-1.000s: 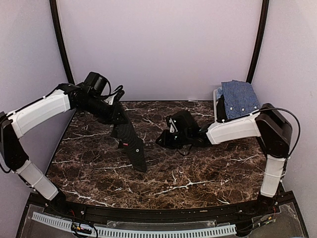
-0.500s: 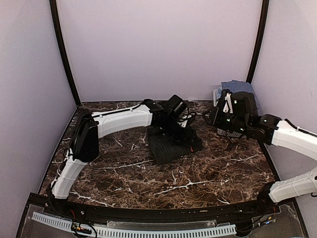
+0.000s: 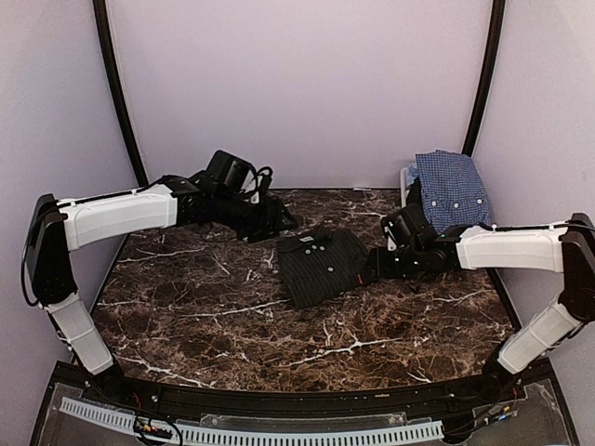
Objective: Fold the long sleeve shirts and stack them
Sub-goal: Turn over the square-folded shirt at the center of the board, then move the square-folded shirt to the center of the board.
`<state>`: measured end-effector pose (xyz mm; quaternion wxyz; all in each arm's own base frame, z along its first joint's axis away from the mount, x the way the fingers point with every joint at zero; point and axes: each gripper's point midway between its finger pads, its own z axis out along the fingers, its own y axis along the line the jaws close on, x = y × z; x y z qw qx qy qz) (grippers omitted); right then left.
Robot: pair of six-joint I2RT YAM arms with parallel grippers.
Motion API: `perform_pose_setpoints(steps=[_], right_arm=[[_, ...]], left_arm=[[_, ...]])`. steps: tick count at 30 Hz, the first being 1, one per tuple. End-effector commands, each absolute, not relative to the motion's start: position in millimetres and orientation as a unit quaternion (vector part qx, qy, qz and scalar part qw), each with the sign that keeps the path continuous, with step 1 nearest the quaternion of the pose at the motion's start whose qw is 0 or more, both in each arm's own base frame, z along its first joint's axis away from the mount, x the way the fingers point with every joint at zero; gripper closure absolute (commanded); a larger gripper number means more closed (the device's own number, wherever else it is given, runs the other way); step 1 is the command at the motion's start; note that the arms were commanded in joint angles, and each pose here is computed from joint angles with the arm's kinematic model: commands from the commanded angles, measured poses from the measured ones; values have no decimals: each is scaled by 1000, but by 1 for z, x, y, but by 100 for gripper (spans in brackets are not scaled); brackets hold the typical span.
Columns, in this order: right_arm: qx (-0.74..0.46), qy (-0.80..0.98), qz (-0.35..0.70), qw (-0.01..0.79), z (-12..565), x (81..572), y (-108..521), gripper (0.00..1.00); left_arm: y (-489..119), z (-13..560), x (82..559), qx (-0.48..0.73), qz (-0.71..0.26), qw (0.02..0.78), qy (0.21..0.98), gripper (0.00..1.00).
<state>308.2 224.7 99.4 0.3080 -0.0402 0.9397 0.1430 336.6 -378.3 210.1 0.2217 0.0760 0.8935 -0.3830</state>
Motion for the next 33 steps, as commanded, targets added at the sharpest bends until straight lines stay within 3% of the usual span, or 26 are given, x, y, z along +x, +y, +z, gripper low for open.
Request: perform_pose_setpoints(steps=[1, 8, 14, 33], right_arm=[[-41, 934, 138, 328, 102, 335, 220, 41], [-47, 934, 159, 316, 86, 356, 221, 31], [-60, 936, 173, 301, 75, 364, 231, 29], [-64, 954, 162, 246, 29, 361, 234, 46]], left_arm=[[-346, 176, 331, 12, -394, 208, 895, 40], [-333, 120, 308, -50, -429, 145, 890, 35], [-344, 104, 311, -84, -489, 136, 857, 34], [-367, 43, 346, -118, -432, 113, 887, 36]])
